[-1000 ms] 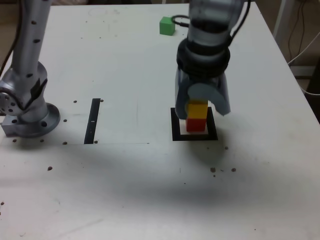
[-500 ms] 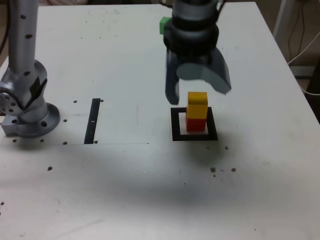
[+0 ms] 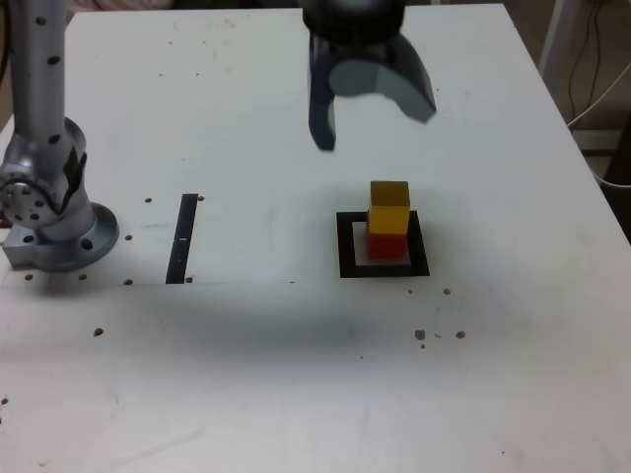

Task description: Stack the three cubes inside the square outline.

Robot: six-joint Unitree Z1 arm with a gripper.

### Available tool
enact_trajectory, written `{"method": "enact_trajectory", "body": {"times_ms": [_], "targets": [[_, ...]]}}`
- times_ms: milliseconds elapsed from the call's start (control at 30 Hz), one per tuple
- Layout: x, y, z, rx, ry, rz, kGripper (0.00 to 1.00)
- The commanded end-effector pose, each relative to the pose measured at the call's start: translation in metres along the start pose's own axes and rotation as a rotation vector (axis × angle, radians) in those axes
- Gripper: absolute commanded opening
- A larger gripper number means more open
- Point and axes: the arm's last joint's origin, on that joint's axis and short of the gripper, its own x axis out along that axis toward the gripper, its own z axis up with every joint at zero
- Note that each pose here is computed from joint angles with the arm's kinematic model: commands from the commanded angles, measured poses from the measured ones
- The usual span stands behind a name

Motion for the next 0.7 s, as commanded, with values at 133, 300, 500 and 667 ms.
{"method": "enact_trajectory", "body": {"times_ms": [133,300,500,667], "targets": [[-0.005,0.042,-0.010,-0.048,-0.016,0.012,0.99],[-0.003,0.078,-0.015,-0.073,-0.016,0.018,0.99],[-0.002,0.123,-0.026,-0.057,-0.008,0.058,0.99],[0.003,0.160,-0.034,-0.043,0.012,0.086,1.00]]}}
